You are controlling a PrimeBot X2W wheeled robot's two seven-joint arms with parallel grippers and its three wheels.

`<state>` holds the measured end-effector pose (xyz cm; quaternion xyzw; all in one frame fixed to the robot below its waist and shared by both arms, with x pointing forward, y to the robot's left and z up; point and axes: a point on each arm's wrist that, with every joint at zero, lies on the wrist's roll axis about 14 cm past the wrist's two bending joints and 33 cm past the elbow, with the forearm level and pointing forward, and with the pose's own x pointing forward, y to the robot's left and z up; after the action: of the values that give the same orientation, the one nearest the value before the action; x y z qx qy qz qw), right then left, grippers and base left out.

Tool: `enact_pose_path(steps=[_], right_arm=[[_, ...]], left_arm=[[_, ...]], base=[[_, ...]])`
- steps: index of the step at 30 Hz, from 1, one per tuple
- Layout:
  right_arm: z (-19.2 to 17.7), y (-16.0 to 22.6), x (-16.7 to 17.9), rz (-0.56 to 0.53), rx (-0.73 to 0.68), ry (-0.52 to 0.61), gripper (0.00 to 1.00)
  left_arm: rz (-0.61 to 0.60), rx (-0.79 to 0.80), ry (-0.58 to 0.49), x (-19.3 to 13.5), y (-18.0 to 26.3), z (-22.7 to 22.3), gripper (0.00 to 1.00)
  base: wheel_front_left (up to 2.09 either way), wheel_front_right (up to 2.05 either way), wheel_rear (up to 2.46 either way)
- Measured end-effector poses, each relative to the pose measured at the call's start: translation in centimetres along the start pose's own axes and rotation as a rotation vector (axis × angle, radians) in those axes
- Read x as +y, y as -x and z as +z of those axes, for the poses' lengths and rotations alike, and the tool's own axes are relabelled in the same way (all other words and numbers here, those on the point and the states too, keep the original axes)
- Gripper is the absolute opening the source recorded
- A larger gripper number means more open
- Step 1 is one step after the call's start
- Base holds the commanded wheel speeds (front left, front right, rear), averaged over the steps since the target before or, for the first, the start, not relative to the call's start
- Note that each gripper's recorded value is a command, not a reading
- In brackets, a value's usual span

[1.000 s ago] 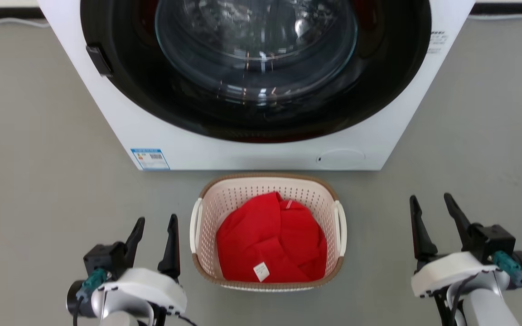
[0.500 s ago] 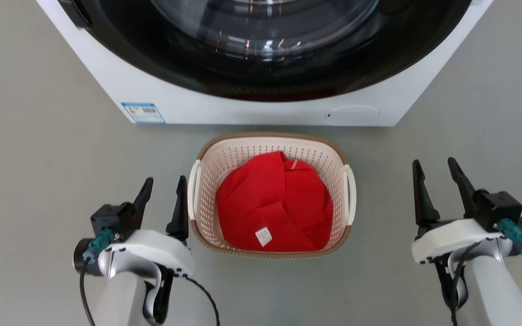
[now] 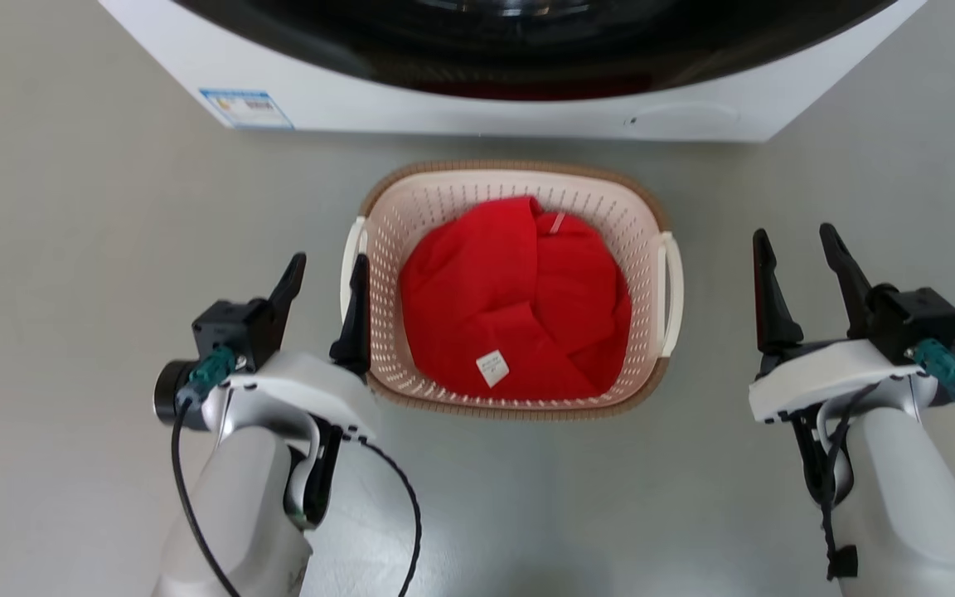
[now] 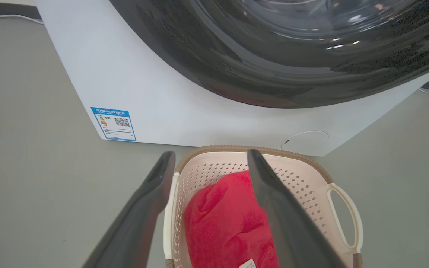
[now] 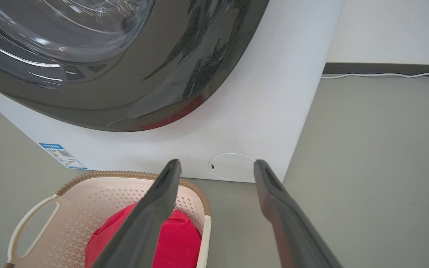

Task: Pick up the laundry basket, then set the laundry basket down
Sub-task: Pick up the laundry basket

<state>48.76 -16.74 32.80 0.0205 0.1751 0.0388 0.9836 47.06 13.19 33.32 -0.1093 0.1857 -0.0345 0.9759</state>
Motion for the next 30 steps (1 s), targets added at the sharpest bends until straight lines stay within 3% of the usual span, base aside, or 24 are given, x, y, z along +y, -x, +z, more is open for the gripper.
enact_pose_path(steps=[30], right_arm=[[-9.5, -4.0, 1.0, 0.031, 0.214, -0.027, 1.0]], left_arm=[[0.013, 0.286, -0.081, 1.8, -4.7, -10.0, 1.0]], base=[[0.0, 0.0, 0.0]])
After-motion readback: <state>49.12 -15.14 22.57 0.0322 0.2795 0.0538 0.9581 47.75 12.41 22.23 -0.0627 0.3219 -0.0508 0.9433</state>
